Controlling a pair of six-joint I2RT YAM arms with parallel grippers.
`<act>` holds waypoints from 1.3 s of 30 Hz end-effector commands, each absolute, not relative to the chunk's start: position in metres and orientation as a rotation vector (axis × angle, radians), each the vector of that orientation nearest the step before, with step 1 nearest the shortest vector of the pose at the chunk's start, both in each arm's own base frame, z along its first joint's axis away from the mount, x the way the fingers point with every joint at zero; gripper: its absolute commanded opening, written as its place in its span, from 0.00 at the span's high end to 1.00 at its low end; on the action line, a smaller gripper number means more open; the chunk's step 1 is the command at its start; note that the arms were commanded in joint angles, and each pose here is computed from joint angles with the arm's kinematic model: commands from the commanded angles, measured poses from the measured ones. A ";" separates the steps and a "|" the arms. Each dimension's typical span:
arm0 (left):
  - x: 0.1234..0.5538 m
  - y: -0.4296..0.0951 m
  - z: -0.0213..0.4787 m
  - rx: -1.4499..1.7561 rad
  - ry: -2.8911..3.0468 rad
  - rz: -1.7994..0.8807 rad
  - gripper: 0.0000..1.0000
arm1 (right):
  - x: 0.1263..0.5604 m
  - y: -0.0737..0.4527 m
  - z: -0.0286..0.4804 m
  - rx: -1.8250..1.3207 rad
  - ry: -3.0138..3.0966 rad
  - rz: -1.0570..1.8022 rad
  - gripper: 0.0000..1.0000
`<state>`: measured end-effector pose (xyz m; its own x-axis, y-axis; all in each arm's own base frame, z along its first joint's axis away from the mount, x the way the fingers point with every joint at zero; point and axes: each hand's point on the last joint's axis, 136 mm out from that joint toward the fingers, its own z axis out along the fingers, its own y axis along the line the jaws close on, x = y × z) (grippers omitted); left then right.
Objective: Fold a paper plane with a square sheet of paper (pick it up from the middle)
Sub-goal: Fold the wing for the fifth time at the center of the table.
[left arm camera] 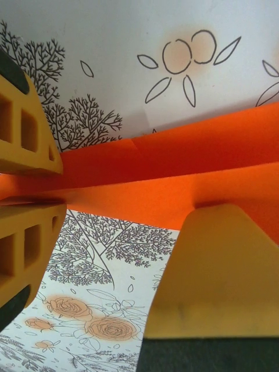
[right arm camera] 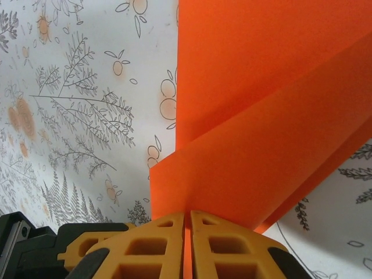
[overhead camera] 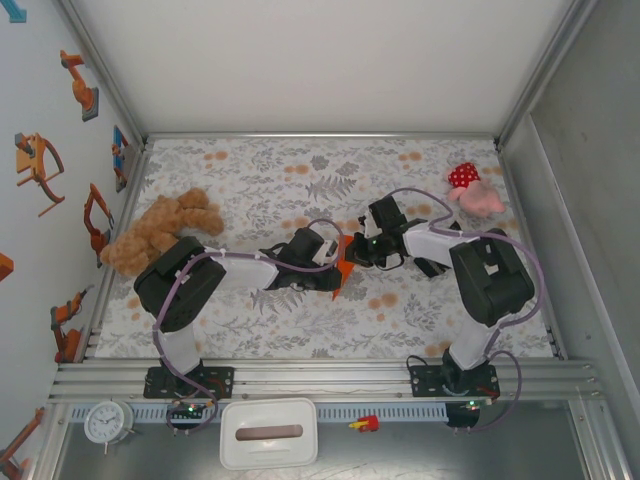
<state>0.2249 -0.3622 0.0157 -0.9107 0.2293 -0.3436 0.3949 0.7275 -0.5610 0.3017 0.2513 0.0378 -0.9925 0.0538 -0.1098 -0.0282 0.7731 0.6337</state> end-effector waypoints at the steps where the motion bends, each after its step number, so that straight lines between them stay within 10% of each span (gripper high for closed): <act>1: 0.210 -0.337 -0.024 0.454 2.846 -0.815 0.79 | 0.307 0.259 0.040 -0.007 2.831 1.029 0.89; 39: 0.214 -0.340 -0.006 0.436 2.810 -0.862 0.79 | 0.295 0.244 -0.002 0.045 2.959 0.903 0.89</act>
<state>0.2256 -0.3616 0.0159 -0.9244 0.2169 -0.3139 0.3688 0.7186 -0.5895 0.3017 0.2509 0.0169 -0.9961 0.0494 -0.0731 -0.0062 0.7869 0.6170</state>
